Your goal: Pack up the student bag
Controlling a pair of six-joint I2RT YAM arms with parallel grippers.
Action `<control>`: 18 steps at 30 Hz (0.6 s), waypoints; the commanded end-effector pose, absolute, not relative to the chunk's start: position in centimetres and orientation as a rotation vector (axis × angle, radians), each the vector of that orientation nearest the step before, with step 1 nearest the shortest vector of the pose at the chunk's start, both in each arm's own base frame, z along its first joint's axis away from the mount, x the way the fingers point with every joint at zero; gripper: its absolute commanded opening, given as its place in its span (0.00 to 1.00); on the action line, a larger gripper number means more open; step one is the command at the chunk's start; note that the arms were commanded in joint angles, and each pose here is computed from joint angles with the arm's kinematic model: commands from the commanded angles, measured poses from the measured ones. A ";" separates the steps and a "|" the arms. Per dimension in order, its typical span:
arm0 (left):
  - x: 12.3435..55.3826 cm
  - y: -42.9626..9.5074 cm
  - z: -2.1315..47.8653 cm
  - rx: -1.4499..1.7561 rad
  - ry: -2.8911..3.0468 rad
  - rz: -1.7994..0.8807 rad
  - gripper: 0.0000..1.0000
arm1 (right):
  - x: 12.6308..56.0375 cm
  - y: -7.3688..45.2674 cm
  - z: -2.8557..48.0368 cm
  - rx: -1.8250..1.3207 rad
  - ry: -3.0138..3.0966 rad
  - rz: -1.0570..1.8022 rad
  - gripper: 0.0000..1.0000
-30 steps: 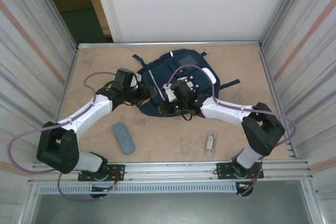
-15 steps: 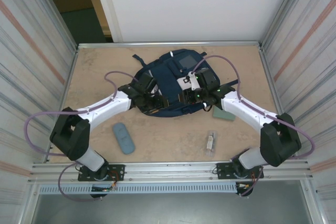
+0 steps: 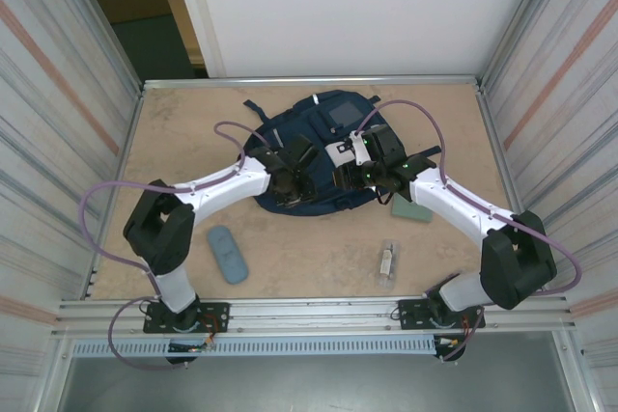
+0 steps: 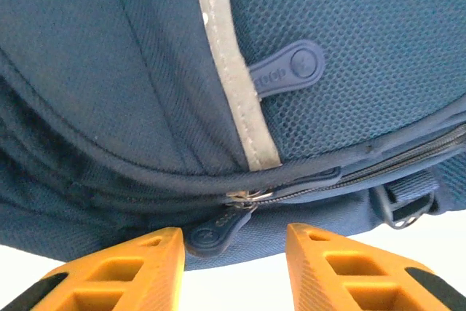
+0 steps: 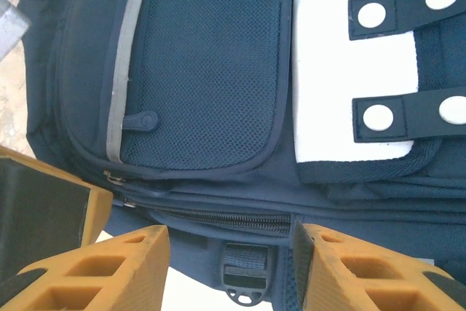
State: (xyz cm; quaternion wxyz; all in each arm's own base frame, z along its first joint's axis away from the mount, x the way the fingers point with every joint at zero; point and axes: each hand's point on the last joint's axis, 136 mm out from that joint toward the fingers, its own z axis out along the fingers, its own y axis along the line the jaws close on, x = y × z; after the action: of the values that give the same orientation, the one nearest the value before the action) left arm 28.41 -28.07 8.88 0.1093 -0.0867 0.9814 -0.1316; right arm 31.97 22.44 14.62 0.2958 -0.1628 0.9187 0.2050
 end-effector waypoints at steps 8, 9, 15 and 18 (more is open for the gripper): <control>28.5 -25.5 7.5 -0.293 2.868 -0.064 0.27 | 32.7 22.2 17.9 -0.447 2.338 0.555 0.48; 28.6 -25.5 7.4 -0.283 2.866 -0.060 0.26 | 32.7 22.2 18.1 -0.445 2.329 0.560 0.48; 30.1 -27.3 8.2 -0.164 2.818 -0.158 0.14 | 32.6 22.2 18.8 -0.441 2.322 0.576 0.48; 30.6 -28.0 8.5 -0.099 2.813 -0.212 0.13 | 32.5 22.3 18.9 -0.436 2.307 0.590 0.48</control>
State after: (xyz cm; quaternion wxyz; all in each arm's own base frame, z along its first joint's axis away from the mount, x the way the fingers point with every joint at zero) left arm 29.04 -26.94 7.27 0.1326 -0.0620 0.9878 -0.0539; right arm 32.41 22.09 16.81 0.3282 -0.1600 0.9060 0.2141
